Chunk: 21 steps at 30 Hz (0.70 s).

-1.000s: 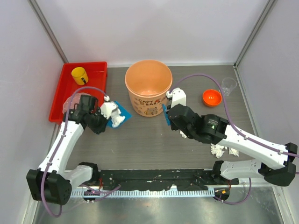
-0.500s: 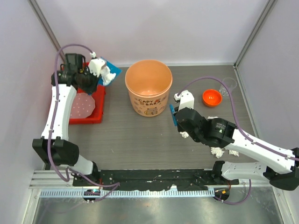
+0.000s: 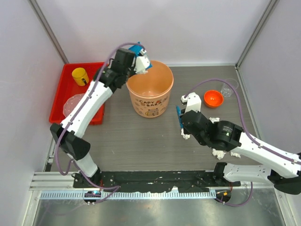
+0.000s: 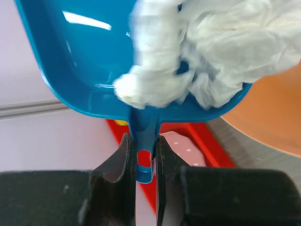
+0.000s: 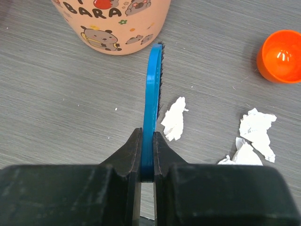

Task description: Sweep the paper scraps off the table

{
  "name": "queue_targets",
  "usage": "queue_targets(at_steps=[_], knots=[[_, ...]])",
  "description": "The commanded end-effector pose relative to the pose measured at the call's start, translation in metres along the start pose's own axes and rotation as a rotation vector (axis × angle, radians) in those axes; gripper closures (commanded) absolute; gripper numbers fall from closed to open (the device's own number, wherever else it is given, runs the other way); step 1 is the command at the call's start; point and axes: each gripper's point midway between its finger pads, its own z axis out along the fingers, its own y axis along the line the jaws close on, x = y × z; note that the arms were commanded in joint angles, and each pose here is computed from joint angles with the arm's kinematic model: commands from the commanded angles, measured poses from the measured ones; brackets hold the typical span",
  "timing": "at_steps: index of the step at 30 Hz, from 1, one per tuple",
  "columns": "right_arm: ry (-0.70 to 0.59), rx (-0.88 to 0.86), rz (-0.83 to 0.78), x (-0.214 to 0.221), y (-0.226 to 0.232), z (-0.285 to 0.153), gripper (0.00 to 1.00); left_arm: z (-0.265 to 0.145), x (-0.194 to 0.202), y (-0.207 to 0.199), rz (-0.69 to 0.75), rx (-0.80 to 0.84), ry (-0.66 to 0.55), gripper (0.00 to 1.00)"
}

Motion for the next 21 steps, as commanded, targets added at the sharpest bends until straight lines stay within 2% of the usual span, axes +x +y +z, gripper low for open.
queue_targets(at_steps=[1,2,3,4,6,7,8,12,16,19,20,21], knots=[[-0.066,0.027,0.08,-0.02,-0.015,-0.016,0.99,-0.02,-0.02,0.064,0.233,-0.422,0.074,1.0],[-0.071,0.028,0.083,-0.021,-0.016,-0.017,0.99,-0.023,-0.03,0.059,0.282,-0.451,0.063,1.0],[-0.073,0.032,0.085,-0.022,-0.017,-0.017,0.99,-0.021,-0.024,0.053,0.355,-0.48,0.104,1.0],[-0.073,0.035,0.082,-0.022,-0.018,-0.018,0.99,-0.028,-0.038,0.061,0.42,-0.549,0.079,1.0],[-0.077,0.045,0.08,-0.025,-0.021,-0.02,0.99,-0.025,-0.041,0.045,0.541,-0.565,0.088,1.0],[-0.076,0.049,0.076,-0.025,-0.023,-0.021,0.99,-0.03,-0.049,0.049,0.606,-0.606,0.089,1.0],[-0.072,0.057,0.068,-0.025,-0.025,-0.023,0.99,-0.026,-0.049,0.04,0.648,-0.614,0.091,1.0],[-0.086,0.11,0.063,-0.034,-0.038,-0.029,0.99,-0.033,-0.058,0.044,0.759,-0.718,0.101,1.0],[-0.089,0.213,0.059,-0.045,-0.066,-0.029,0.99,-0.042,-0.064,0.048,0.753,-0.772,0.087,1.0],[-0.014,0.309,0.06,-0.04,-0.095,-0.02,0.99,-0.048,-0.057,0.054,0.627,-0.744,0.082,1.0],[0.054,0.412,0.06,-0.03,-0.129,-0.016,0.99,-0.067,-0.059,0.07,0.537,-0.746,0.052,1.0],[0.116,0.45,0.05,-0.021,-0.14,-0.007,0.99,-0.056,-0.043,0.051,0.45,-0.608,0.041,1.0]])
